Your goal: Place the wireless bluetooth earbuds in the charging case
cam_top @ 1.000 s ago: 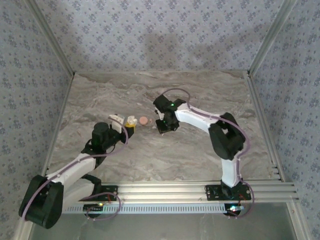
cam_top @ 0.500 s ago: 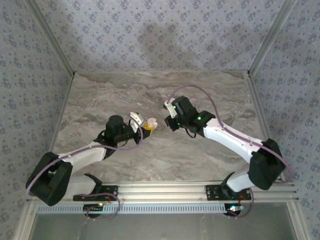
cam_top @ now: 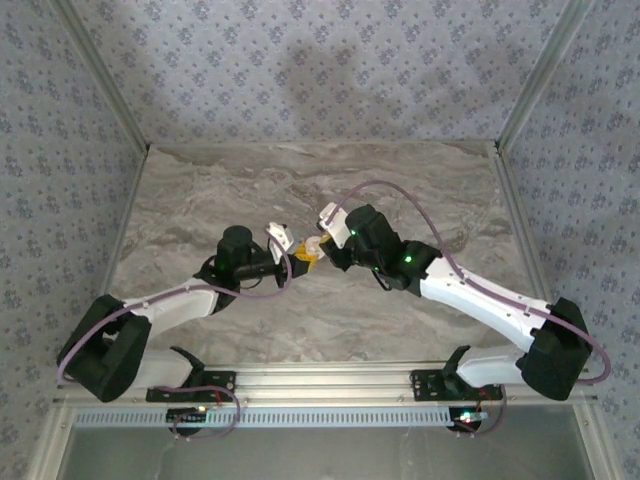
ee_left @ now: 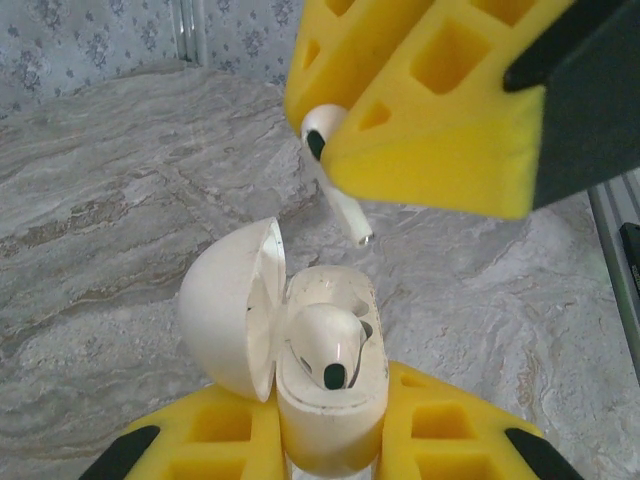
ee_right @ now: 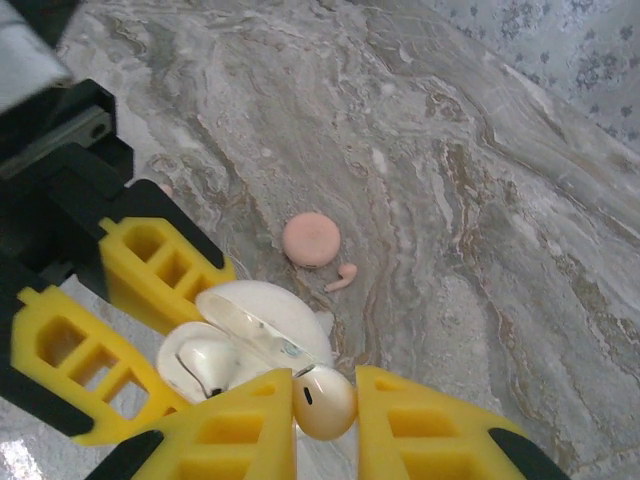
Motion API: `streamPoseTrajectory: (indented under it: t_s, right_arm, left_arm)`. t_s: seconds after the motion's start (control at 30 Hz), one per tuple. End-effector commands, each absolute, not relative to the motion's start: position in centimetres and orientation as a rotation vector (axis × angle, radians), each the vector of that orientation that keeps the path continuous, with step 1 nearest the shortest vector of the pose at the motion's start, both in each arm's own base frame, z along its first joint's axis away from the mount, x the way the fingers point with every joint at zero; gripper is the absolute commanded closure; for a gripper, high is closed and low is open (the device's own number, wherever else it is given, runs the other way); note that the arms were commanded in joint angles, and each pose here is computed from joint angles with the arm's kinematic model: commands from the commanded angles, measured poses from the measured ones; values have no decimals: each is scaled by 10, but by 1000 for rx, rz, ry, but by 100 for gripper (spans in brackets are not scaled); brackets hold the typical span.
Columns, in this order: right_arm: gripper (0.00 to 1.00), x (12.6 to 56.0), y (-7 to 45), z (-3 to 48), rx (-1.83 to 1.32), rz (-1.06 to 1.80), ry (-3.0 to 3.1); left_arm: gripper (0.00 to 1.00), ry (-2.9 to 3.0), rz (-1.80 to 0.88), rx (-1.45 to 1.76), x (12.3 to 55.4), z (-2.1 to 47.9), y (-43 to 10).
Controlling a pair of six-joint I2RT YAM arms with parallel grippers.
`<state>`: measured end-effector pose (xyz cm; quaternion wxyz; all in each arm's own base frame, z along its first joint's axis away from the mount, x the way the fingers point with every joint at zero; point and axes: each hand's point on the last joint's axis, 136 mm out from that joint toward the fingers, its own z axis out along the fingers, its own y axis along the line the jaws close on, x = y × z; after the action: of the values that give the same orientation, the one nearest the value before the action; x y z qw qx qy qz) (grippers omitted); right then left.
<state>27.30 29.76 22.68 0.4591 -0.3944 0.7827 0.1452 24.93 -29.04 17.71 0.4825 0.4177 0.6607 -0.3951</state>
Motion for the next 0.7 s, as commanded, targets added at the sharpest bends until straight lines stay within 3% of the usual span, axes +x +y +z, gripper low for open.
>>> streamPoseTrajectory:
  t_s: [0.0, 0.67]
  right_arm:
    - [81, 272, 299, 235, -985, 331, 1870]
    - [81, 271, 310, 226, -1005, 354, 1876]
  left_arm:
    - [87, 1511, -985, 1043, 248, 200, -299]
    - [87, 1490, -990, 1030, 245, 209, -297]
